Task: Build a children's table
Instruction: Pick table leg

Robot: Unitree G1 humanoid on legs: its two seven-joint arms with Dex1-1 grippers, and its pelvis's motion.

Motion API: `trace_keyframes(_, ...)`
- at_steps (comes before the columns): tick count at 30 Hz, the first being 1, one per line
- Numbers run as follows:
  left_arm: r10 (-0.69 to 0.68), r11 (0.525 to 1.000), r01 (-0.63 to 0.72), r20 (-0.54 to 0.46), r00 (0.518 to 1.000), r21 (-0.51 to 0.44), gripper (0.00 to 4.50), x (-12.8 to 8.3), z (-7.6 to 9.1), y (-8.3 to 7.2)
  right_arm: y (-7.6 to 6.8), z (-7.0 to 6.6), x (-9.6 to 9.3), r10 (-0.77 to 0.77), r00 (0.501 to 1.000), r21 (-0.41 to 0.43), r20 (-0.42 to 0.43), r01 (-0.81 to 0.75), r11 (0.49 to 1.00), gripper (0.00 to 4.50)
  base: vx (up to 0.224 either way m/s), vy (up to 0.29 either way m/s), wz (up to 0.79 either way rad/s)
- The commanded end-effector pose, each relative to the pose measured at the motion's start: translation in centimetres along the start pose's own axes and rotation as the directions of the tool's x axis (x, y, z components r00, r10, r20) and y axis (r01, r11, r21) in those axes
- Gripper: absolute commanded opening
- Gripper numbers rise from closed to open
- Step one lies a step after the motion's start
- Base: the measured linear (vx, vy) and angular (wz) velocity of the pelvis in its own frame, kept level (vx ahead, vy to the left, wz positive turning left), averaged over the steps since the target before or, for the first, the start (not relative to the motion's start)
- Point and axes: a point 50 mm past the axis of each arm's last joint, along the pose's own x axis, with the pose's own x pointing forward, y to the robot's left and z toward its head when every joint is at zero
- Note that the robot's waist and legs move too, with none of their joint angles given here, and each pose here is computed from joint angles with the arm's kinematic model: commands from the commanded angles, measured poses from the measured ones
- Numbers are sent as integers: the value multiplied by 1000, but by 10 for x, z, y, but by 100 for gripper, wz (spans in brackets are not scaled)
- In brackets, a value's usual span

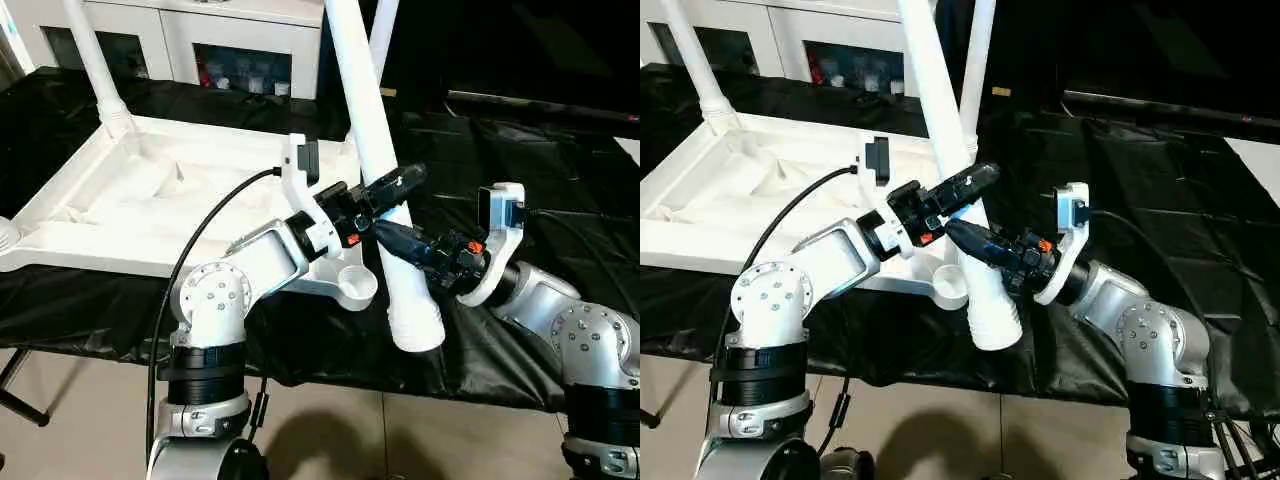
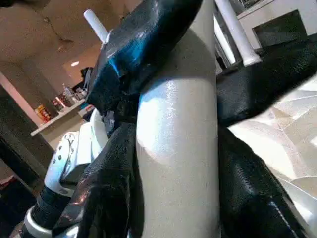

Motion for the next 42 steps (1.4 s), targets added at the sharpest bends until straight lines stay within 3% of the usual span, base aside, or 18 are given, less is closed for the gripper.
trace_keyframes(1, -23, 1000, 24, 43, 999, -14, 341, 14, 8, -12, 5, 3, 3, 34, 999, -36, 1, -34, 999, 180, 0, 0, 0)
trace_keyframes(14, -5, 1000, 6, 89, 996, -10, 246, 14, 18, -9, 4, 7, 5, 21, 1000, -69, -1, -21, 997, 180, 0, 0, 0)
trace_keyframes(16, -5, 1000, 5, 92, 996, 1, 225, 13, 21, -9, 5, 7, 6, 18, 1000, -68, -6, -18, 997, 236, 0, 0, 0)
trace_keyframes(18, 5, 999, -8, 89, 996, 32, 209, 12, 24, -8, 5, 9, 8, 19, 1000, -64, -9, -20, 998, 250, 0, 0, 0)
trace_keyframes(26, -13, 981, 12, 5, 1000, 195, 180, 8, 32, -11, 5, 12, 8, -47, 991, -137, -128, 29, 990, 319, 0, 0, 0)
trace_keyframes(34, -46, 960, 59, -54, 998, 275, 179, 6, 35, -13, 3, 15, 6, -86, 977, -171, -195, 52, 984, 321, 0, 0, 0)
trace_keyframes(40, -181, 915, 225, -157, 971, 336, 179, 3, 34, -24, 1, 5, 6, -120, 919, -185, -376, 53, 981, 321, 0, 0, 0)
trace_keyframes(42, -200, 908, 247, -168, 965, 339, 179, 2, 34, -25, 1, 5, 6, -116, 917, -188, -381, 46, 981, 321, 0, 0, 0)
